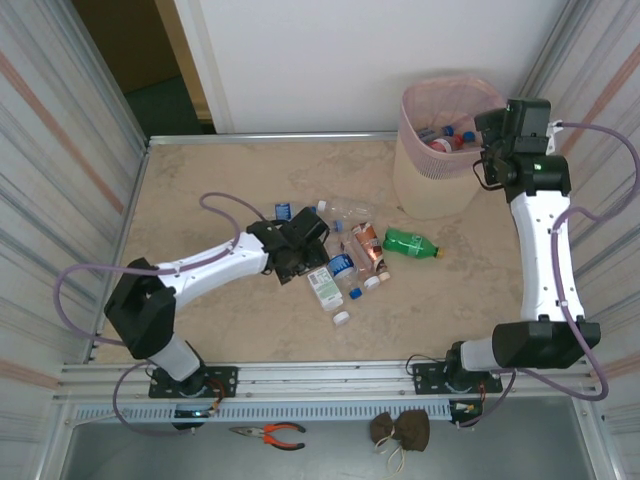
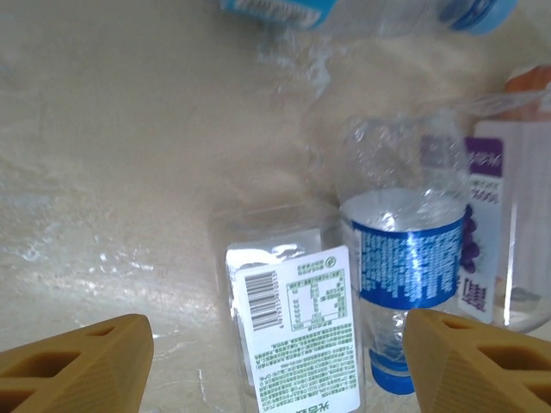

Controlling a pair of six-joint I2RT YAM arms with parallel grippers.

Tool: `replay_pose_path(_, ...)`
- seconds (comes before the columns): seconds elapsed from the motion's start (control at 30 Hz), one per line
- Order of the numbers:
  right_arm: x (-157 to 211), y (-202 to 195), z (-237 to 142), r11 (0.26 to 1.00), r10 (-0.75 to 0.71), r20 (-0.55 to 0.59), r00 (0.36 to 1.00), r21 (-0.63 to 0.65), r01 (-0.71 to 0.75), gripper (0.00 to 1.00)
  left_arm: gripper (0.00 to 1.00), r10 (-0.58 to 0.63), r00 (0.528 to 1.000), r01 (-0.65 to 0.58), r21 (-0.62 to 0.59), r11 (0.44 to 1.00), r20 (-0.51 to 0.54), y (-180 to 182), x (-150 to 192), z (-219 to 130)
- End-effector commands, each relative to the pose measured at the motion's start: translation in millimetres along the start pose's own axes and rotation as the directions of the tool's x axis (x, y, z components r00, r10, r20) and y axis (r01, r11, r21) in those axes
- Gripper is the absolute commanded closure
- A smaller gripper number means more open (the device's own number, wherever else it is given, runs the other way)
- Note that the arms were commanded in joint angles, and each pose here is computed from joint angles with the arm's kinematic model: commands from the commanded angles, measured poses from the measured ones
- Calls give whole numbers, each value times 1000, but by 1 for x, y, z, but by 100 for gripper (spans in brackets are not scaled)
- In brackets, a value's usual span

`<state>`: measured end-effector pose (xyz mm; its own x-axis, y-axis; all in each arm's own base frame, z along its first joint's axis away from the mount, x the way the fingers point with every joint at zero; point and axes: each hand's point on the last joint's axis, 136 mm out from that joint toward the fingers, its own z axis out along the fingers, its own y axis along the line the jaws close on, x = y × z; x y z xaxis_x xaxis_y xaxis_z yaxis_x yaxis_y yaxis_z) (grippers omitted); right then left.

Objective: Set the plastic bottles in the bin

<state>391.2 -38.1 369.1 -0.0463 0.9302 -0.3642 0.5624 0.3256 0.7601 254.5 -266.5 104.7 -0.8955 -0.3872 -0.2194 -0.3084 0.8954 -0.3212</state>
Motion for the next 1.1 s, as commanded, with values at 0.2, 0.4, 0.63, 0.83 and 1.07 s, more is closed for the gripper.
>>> replay_pose_path(0.2, -7, -8, -11, 999, -7, 4, 1000, -31, 7, 14, 23, -68, 993, 62, -55, 997, -100, 3, 33, 31)
replay_pose_path(0.4, -9, -11, -12, 999, 4, -1, 1000, -34, -4, 14, 23, -83, 988, 75, -71, 995, -127, 1, 40, 45)
replay_pose_path(0.63, -12, -12, -14, 999, 11, -4, 1000, -43, -11, 15, 21, -90, 987, 79, -83, 993, -134, 0, 40, 55)
replay_pose_path(0.83, -14, -13, -15, 999, 15, -1, 1000, -47, -15, 15, 21, -82, 987, 71, -81, 994, -137, -2, 38, 58)
replay_pose_path(1.07, -14, -14, -14, 999, 18, -4, 1000, -51, -18, 15, 21, -81, 987, 72, -71, 995, -135, -5, 37, 56)
